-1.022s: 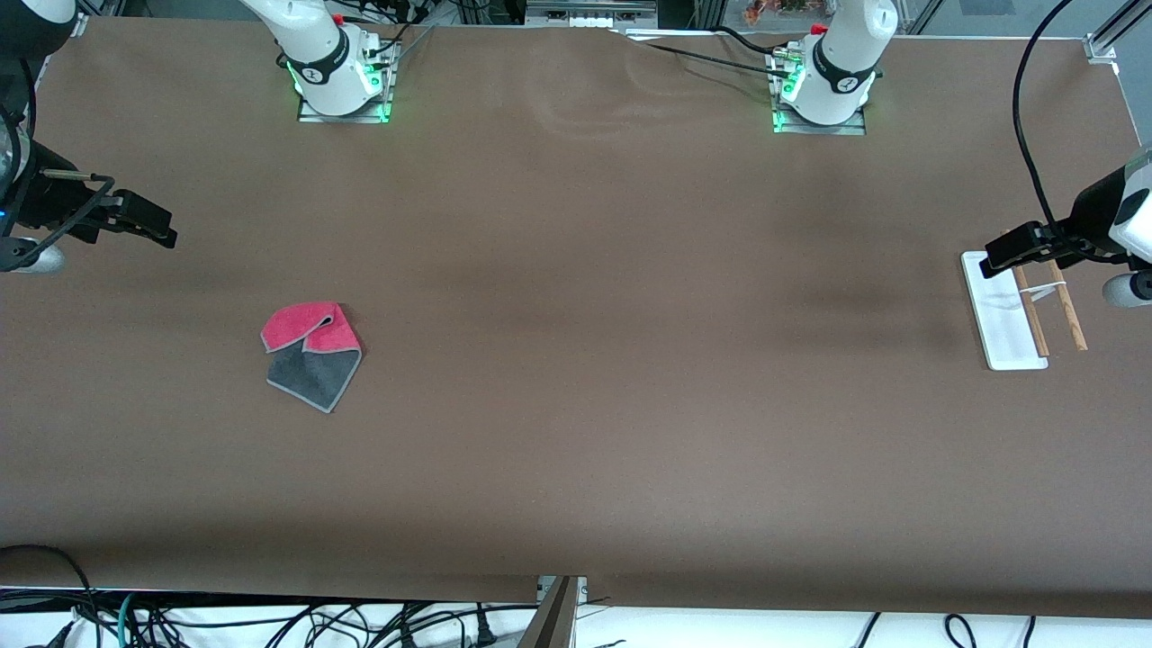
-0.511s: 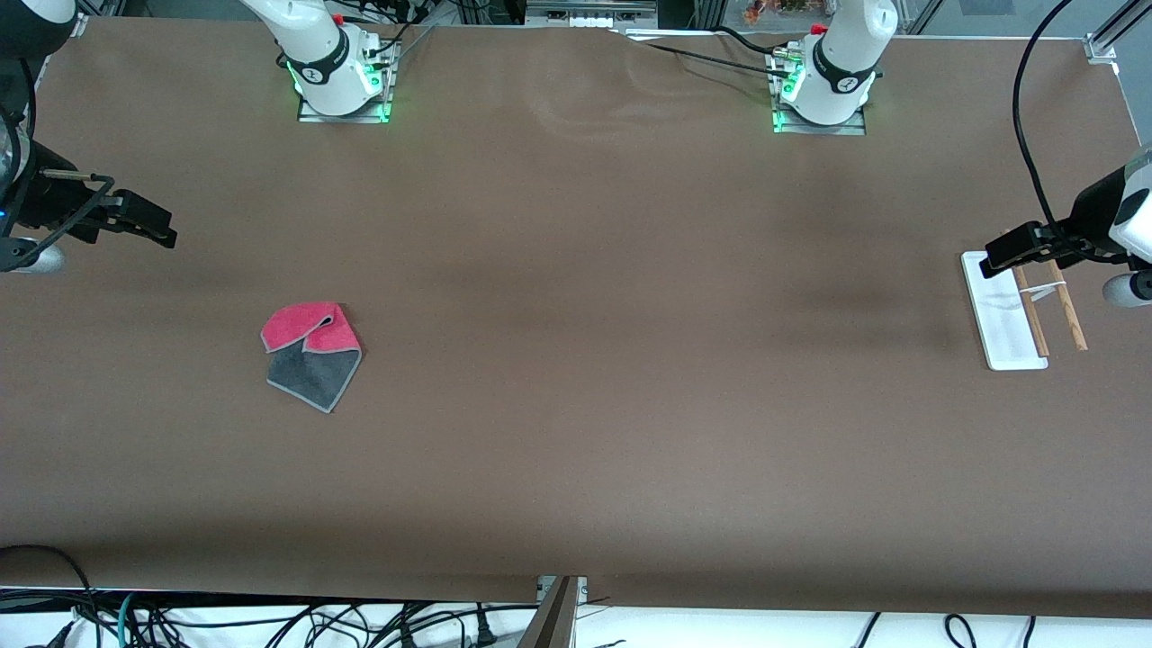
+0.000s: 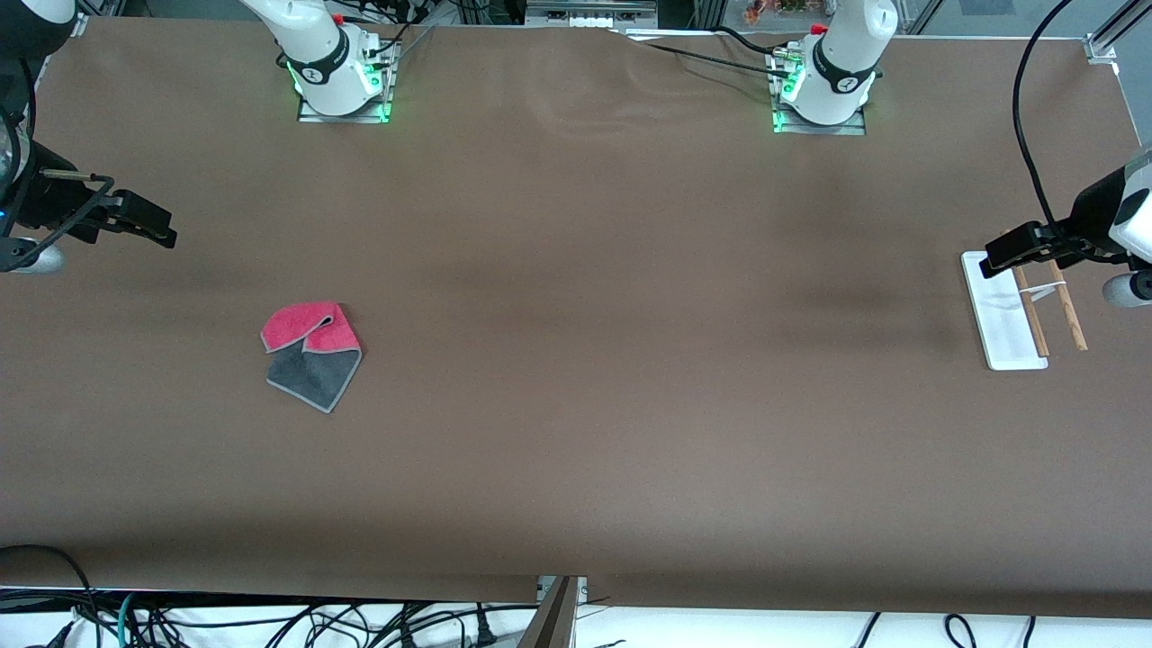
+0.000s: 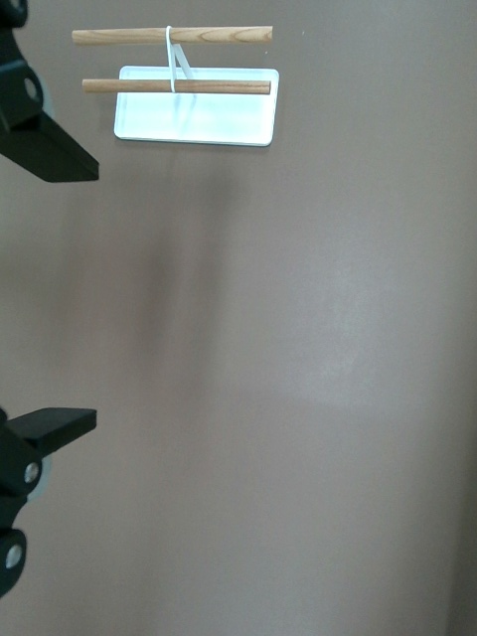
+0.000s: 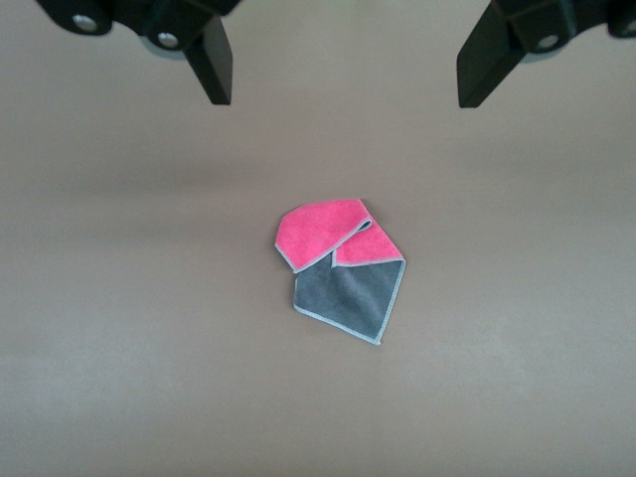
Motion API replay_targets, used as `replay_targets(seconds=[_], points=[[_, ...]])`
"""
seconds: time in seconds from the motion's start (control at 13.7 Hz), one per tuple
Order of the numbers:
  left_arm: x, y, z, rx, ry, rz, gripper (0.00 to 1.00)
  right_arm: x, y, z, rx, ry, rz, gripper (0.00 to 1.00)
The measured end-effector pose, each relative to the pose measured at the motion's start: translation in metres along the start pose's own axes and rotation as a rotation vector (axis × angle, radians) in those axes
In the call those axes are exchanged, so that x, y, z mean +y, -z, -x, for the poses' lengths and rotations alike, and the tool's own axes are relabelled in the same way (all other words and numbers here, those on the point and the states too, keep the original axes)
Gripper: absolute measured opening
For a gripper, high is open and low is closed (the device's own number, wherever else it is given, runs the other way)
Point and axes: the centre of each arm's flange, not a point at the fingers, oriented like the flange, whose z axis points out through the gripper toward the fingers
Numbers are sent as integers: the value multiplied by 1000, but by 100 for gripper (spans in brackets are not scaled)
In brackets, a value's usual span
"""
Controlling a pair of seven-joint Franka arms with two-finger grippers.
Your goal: Pass towel and hang on rack
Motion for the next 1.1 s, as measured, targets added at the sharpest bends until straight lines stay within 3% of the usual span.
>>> replay_targets(seconds=[1.1], points=[[0, 0, 0, 0, 0, 0, 100, 1, -13, -7, -21, -3, 1, 100]])
